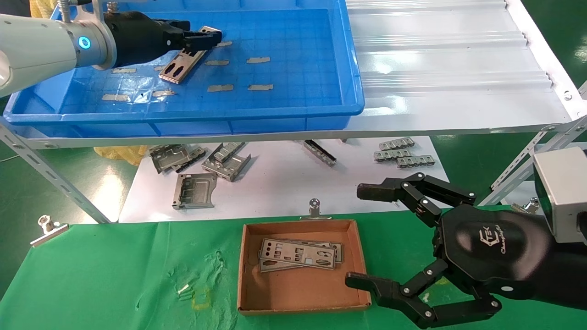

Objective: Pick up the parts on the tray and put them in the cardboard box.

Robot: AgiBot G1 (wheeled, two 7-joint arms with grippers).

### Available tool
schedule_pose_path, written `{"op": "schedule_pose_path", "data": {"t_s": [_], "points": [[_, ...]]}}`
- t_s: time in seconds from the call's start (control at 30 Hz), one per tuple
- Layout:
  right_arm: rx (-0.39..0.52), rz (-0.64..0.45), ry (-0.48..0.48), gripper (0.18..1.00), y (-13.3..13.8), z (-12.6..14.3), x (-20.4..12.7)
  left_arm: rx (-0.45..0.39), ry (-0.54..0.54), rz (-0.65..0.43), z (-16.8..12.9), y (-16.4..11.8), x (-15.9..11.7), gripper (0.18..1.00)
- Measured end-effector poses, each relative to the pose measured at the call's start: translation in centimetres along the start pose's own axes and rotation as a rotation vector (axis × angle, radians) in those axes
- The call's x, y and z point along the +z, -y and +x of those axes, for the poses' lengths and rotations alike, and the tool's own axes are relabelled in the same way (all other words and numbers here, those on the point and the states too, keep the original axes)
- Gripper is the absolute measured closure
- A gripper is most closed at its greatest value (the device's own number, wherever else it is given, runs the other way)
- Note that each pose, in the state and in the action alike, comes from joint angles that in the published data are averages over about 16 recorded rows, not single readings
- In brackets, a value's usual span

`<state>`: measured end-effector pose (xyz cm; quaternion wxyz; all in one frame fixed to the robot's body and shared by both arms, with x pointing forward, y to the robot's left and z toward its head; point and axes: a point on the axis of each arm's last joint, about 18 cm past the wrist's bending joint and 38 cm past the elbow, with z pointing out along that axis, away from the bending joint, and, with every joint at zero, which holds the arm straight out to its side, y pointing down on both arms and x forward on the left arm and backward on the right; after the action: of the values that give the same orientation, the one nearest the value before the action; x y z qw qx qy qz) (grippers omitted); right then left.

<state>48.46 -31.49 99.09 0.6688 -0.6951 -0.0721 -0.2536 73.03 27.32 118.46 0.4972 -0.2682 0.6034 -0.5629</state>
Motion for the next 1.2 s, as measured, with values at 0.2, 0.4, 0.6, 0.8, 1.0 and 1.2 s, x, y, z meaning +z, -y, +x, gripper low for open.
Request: {"op": "schedule_pose_path", "data": {"t_s": [0.2, 0.4, 0.6, 0.8, 1.0, 1.2], "points": [[0.0, 0.0, 0.0, 0.178, 0.0, 0.0, 0.0, 0.013, -0.049, -0.016, 0.5, -0.1, -0.4, 0.501], [0.0, 0.0, 0.0, 0.178, 0.0, 0.0, 0.0, 0.022, -0.089, -0.023, 0.9, -0.2, -0.8, 0.611], [0.0, 0.0, 0.0, 0.178, 0.0, 0.0, 0.0, 0.036, -0.1, -0.018, 0.9, -0.1, -1.0, 0.692], [0.0, 0.0, 0.0, 0.178, 0.0, 0.0, 0.0, 0.045, -0.091, 0.009, 0.6, 0.6, -1.2, 0.725], [0.0, 0.0, 0.0, 0.178, 0.0, 0.0, 0.0, 0.051, -0.097, 0.054, 0.3, 2.1, -1.8, 0.732], [0.0, 0.0, 0.0, 0.178, 0.0, 0.0, 0.0, 0.056, -0.145, 0.103, 0.2, 4.1, -3.2, 0.733]]}}
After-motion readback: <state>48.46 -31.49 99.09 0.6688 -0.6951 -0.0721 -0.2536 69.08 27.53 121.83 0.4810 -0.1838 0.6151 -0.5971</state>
